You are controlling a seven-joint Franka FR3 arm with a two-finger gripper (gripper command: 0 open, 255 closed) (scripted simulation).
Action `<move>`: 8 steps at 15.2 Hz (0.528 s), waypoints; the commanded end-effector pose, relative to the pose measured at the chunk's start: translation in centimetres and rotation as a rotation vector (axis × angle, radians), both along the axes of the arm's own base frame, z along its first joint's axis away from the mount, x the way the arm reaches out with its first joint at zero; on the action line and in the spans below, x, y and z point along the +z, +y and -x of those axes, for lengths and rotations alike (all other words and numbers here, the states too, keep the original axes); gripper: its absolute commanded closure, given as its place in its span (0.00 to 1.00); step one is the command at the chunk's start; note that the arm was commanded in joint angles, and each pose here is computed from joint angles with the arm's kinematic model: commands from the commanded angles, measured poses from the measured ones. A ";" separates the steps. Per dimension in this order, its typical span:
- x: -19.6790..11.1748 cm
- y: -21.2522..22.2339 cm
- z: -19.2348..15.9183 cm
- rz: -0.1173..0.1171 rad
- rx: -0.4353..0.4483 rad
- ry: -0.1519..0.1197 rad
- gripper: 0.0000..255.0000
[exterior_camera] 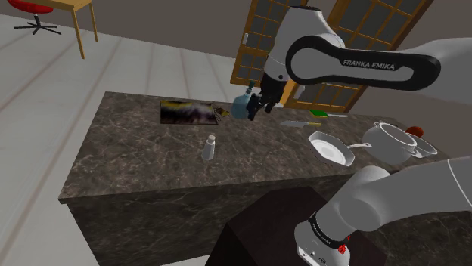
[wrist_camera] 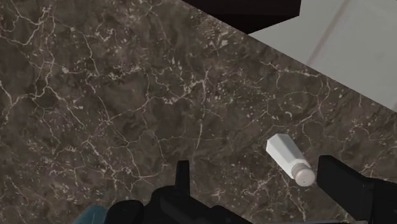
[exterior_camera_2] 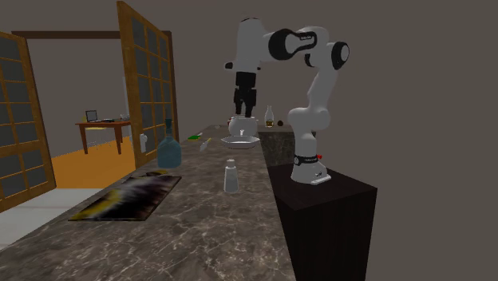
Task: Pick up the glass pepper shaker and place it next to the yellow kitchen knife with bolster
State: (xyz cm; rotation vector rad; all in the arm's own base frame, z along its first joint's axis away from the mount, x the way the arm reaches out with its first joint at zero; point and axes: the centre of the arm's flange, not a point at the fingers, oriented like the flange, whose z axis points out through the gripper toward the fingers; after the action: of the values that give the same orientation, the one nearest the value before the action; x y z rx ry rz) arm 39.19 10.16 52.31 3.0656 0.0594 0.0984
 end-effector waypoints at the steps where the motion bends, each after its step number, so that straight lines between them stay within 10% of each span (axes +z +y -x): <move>1: -2.0 1.4 -1.1 -0.001 0.004 0.005 0.00; 8: -7.8 7.3 -5.5 -0.001 0.017 0.024 0.00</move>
State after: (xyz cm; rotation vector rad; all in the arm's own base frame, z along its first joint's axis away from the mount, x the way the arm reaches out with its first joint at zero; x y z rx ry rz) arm 43.83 16.54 45.34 3.0669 0.0839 0.0664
